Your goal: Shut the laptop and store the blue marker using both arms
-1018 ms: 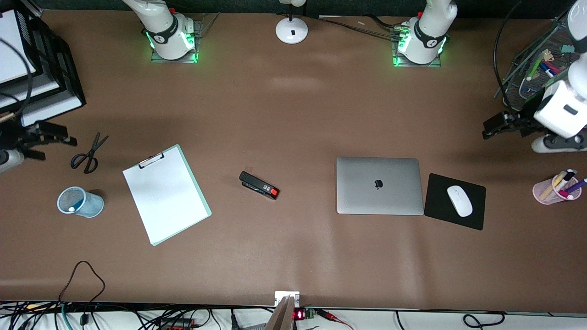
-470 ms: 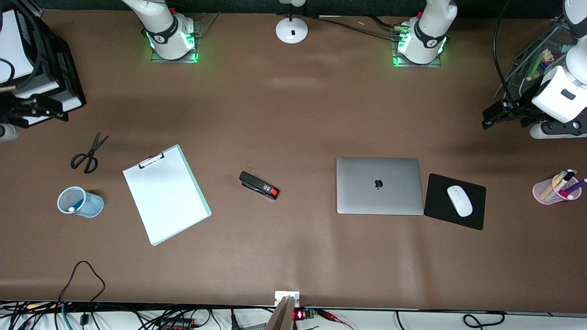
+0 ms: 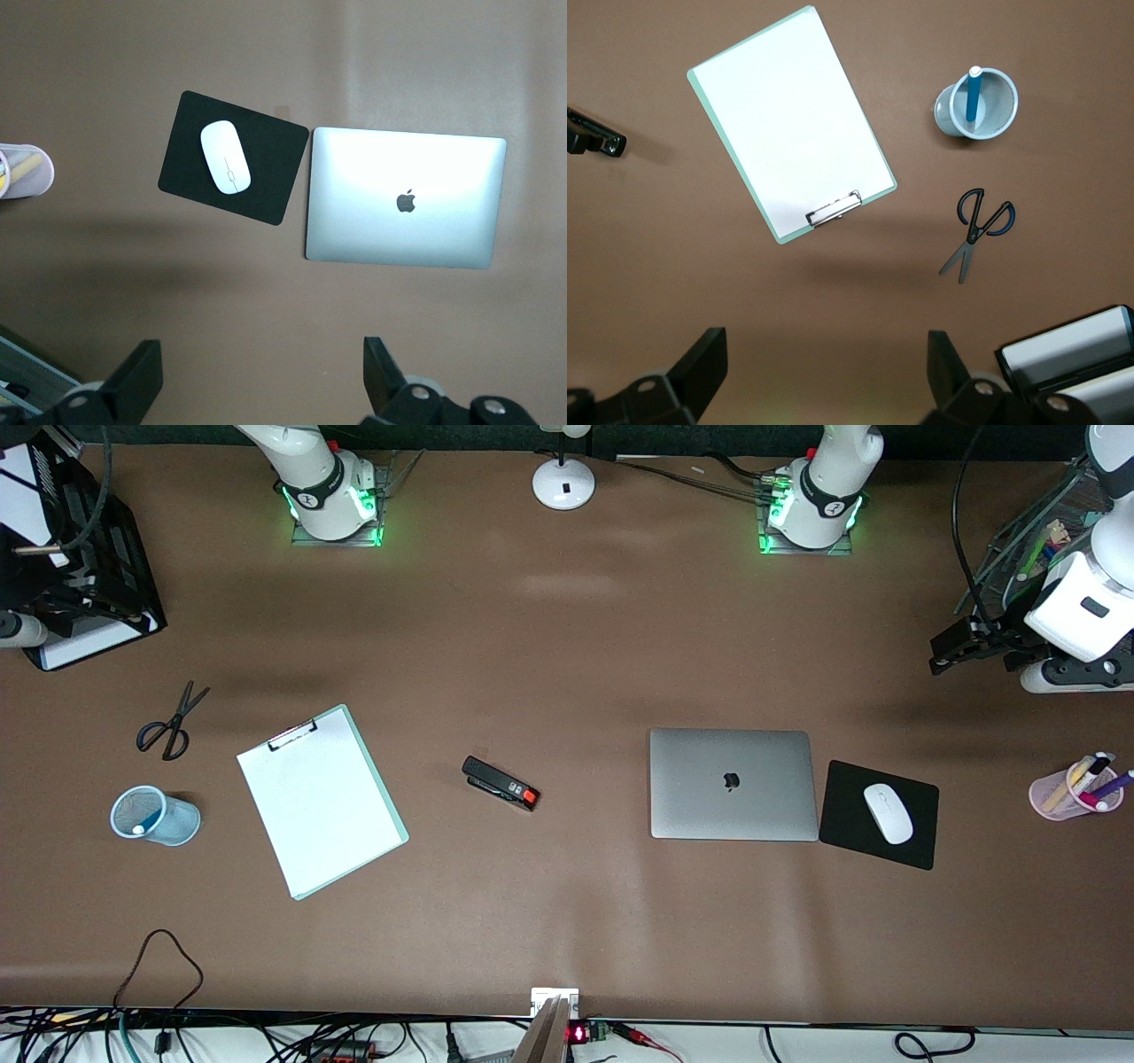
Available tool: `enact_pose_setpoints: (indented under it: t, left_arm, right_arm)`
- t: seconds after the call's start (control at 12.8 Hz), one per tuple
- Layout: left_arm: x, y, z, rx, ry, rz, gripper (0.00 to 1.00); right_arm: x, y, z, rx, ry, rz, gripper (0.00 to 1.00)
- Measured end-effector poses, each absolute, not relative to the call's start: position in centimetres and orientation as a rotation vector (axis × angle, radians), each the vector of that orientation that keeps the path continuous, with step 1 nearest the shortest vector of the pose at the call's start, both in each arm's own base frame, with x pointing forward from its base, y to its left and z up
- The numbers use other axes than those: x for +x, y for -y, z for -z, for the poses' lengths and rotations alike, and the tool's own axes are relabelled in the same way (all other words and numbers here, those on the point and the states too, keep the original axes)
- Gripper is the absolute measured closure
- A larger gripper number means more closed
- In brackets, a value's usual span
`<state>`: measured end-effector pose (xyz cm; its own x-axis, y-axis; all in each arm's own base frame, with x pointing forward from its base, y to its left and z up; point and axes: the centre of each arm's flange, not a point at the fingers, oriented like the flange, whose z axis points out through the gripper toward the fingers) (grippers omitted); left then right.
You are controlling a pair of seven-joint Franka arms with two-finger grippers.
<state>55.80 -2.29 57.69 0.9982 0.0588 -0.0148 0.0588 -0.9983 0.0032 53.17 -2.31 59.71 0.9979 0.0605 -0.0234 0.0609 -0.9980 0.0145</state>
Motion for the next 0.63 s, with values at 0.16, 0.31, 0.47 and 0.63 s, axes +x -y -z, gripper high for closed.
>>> enact_pose_setpoints:
  t: [0.16,0.31,0.47,0.63]
  left_arm:
    - [55.8,2.4,-57.7,3.137,-0.087,0.021,0.0]
    - [55.8,2.8,-57.8,3.137,-0.076,0.02,0.0]
    - [55.8,3.2,-58.0,3.137,-0.064,0.013,0.0]
    - [55.8,3.8,-58.2,3.137,-0.047,0.007,0.0]
  right_arm:
    - [53.2,2.3,-60.7,3.123,-0.091,-0.016,0.0]
    - [53.6,2.1,-61.1,3.124,-0.059,-0.031,0.0]
    - [53.8,0.8,-60.9,3.126,0.019,-0.027,0.0]
    - [53.8,-0.7,-61.0,3.126,0.025,-0.029,0.0]
